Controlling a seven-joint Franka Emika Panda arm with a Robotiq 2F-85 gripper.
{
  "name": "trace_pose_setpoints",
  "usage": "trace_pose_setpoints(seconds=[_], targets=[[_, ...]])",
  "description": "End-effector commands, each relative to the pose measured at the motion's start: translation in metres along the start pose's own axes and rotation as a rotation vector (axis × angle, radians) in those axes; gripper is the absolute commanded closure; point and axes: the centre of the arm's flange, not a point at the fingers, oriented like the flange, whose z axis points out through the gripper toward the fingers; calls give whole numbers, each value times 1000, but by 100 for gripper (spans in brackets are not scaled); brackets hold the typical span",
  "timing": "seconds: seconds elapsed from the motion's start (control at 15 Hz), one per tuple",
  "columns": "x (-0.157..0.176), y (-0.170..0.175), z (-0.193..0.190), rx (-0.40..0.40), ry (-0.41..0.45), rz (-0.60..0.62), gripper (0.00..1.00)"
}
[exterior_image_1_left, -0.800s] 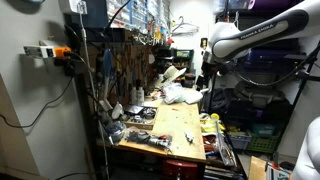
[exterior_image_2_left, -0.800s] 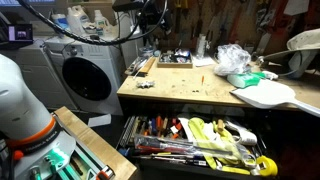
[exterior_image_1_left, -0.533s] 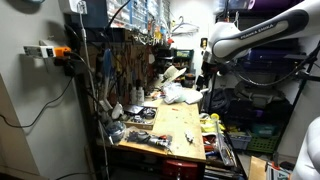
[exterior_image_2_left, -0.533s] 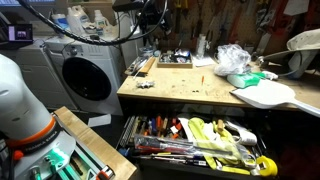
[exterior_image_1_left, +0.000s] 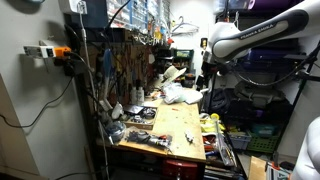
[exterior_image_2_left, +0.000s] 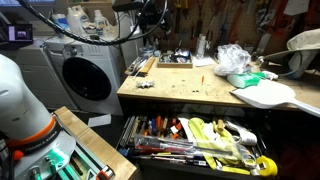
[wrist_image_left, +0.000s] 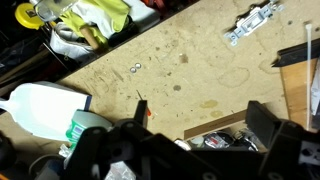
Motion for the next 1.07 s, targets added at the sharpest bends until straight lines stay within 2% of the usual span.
trace_pose_setpoints(seconds=[0.0, 0.27, 0.53, 1.0], targets=[[7, 17, 19, 5, -34, -33, 0], [15, 51, 68, 21, -93, -119, 0], [24, 91, 122, 76, -138, -195, 0], [40, 168, 202, 224, -126, -305, 0]])
